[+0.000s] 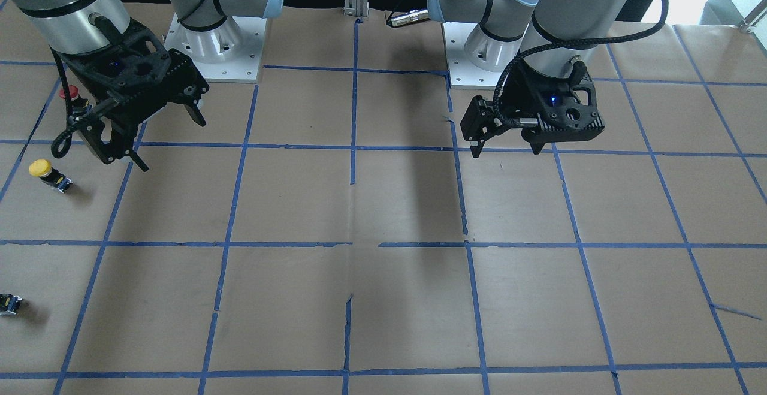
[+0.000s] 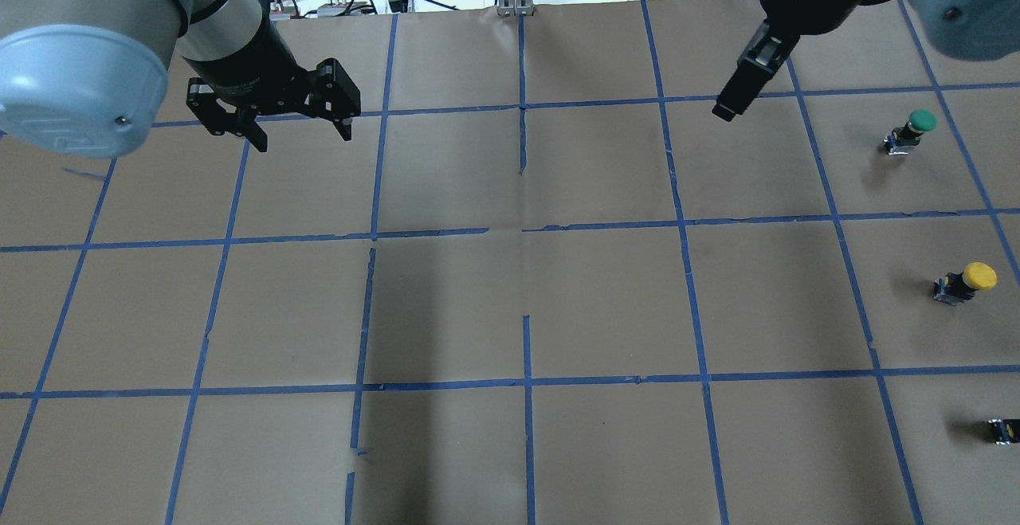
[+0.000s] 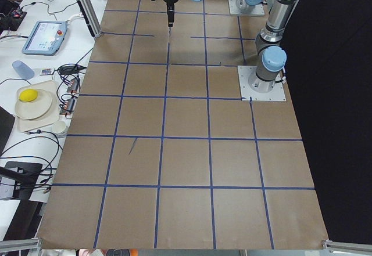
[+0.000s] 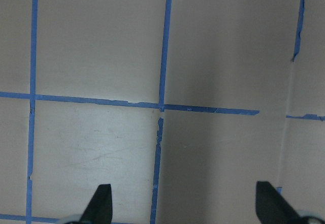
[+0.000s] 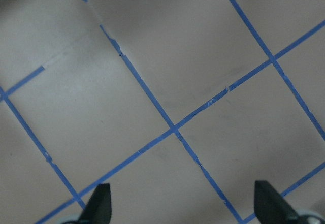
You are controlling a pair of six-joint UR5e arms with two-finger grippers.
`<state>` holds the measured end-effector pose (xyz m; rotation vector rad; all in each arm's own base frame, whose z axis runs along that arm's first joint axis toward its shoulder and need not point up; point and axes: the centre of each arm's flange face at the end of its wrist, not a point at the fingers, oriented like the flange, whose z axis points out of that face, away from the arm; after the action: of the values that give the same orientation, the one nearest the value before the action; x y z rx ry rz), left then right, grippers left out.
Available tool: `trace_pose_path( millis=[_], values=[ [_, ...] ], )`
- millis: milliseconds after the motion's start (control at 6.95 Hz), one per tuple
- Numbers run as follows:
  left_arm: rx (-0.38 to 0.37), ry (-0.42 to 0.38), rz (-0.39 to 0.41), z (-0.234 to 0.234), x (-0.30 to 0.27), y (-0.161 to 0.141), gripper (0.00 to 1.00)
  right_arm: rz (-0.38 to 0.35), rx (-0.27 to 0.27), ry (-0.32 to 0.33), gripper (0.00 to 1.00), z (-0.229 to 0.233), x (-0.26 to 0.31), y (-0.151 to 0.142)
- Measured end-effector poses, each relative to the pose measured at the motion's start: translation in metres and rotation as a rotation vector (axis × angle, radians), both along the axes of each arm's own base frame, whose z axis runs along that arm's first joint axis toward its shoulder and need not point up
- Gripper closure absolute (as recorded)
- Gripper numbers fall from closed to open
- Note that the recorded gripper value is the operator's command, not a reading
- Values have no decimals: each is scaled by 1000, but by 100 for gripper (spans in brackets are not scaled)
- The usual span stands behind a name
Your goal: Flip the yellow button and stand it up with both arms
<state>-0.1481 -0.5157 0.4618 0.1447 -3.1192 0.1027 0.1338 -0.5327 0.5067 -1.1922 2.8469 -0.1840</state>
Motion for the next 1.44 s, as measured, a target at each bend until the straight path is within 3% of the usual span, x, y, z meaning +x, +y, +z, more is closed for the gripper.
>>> trace_pose_path(
  millis=[288,575,863,1151,1438],
  values=[
    [1,0,0,1,0,0,0,-309,22,-28,0,24,7,9],
    [0,3,0,1,0,0,0,-539,88,-29,0,41,6,36],
    [11,9,-1,1,-1,3,0,-787,119,-10,0,50,6,51],
    [34,31,-5,5,-5,11,0,-847,128,11,0,47,5,53],
    [23,37,-40,17,1,16,0,-828,112,5,0,47,11,53]
  ],
)
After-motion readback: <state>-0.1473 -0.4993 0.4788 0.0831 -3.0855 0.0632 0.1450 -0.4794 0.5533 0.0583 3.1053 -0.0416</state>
